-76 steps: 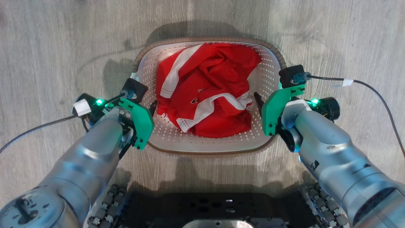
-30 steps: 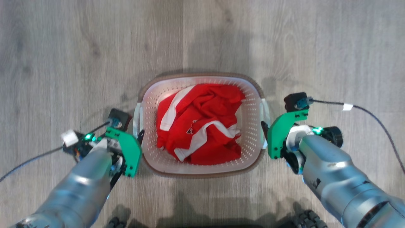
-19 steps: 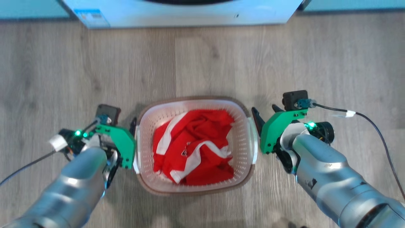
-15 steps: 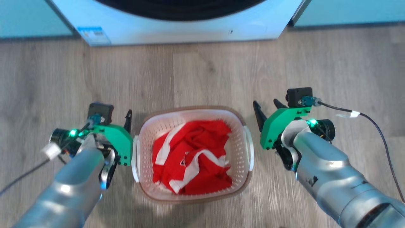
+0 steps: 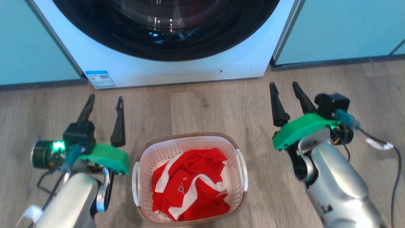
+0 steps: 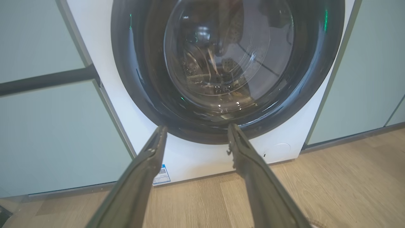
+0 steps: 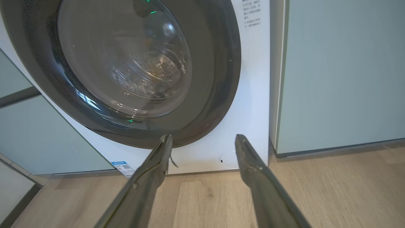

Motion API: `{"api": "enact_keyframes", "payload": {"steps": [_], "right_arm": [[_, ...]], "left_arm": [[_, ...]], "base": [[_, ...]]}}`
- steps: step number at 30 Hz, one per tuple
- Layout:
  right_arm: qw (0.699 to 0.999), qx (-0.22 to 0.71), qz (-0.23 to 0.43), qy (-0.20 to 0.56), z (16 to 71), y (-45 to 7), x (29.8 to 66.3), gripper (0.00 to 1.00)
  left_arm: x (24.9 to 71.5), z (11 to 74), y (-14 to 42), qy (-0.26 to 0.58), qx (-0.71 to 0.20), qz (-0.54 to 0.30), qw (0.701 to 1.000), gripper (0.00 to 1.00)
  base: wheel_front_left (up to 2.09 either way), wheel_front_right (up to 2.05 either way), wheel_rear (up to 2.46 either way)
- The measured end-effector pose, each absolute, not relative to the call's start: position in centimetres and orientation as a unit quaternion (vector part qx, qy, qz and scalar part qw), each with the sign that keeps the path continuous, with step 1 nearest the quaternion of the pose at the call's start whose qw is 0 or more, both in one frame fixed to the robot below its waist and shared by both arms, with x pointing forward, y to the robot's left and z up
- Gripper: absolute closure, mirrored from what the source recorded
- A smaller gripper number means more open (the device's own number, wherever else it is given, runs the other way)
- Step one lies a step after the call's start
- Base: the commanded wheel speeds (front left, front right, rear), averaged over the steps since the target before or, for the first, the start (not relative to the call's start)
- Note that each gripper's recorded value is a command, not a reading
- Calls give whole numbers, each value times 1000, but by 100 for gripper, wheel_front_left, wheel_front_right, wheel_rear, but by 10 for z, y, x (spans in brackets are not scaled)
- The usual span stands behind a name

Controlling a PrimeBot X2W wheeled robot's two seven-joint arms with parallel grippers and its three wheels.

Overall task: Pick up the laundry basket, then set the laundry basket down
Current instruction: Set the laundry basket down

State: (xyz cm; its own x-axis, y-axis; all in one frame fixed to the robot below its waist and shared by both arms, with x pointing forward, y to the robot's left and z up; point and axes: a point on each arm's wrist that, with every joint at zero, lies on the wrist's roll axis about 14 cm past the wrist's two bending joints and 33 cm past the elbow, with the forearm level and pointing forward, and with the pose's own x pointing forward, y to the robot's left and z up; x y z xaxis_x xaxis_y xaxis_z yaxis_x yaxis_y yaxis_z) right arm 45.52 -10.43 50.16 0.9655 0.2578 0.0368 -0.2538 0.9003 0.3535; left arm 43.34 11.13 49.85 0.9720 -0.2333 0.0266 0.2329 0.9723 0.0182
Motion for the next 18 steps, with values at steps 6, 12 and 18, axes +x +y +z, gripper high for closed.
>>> {"api": "enact_keyframes", "payload": {"steps": [6,12,18], "right_arm": [[973,173,138,-68,545,-107,438,0],[972,175,128,-92,556,-116,420,0],[972,175,124,-95,556,-118,406,0]], "left_arm": [[408,522,111,-57,-6,-116,992,0],[394,536,115,-78,-32,-105,991,0],[381,531,120,-72,-39,-97,992,0]], "base": [[0,0,0],[0,0,0],[0,0,0]]}}
